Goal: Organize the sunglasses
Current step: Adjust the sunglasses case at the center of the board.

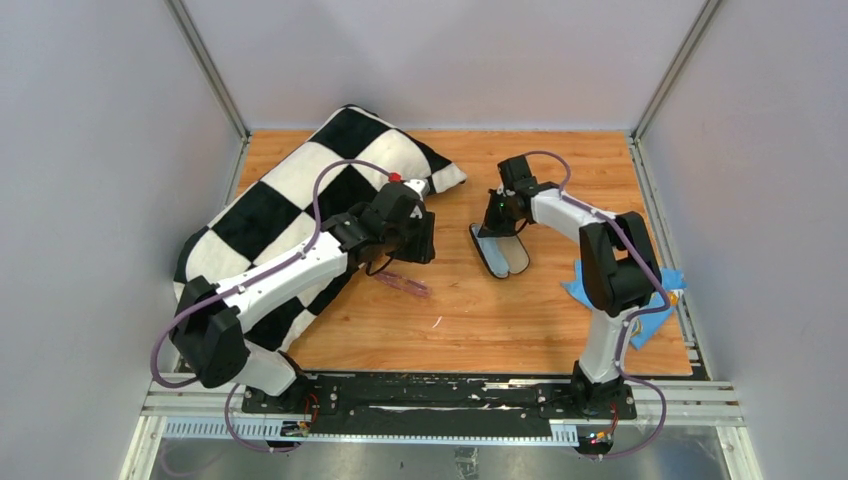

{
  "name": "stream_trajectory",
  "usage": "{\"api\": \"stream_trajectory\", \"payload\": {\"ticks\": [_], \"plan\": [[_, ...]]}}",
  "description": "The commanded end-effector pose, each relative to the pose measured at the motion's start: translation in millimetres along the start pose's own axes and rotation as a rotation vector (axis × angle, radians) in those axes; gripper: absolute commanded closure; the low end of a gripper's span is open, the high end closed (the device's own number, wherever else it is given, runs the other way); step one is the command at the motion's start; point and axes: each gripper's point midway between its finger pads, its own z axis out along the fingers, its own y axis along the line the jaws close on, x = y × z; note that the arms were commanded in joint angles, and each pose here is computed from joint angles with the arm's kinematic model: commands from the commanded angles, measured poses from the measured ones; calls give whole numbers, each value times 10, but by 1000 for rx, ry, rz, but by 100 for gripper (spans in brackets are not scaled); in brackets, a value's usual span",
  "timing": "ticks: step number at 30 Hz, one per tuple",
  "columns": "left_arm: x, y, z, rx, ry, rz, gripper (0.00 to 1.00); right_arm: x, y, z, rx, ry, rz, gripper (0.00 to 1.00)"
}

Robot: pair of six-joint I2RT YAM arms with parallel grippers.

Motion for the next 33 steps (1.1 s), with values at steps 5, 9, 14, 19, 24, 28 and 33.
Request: {"api": "stream_trajectory", "payload": {"ticks": [5, 9, 14, 19, 24, 28, 33], "plan": [[-20, -71, 129, 28, 22, -6, 45, -361, -83, -663, 83, -165, -79, 84], [-2, -63, 161, 26, 26, -4, 45, -275, -358, -876, 130, -187, -61, 76], [20, -116, 220, 50, 48, -1, 45, -76, -716, -1019, 172, -181, -52, 51], [27, -178, 267, 79, 62, -4, 45, -70, -770, -955, 166, -88, -128, 35], [34, -215, 263, 100, 66, -3, 45, -120, -844, -817, 200, -16, -164, 35], [89, -210, 285, 103, 91, 7, 45, -146, -773, -645, 139, 30, -205, 40], [152, -211, 302, 114, 104, 1, 45, -217, -611, -489, 33, 34, -250, 44]]}}
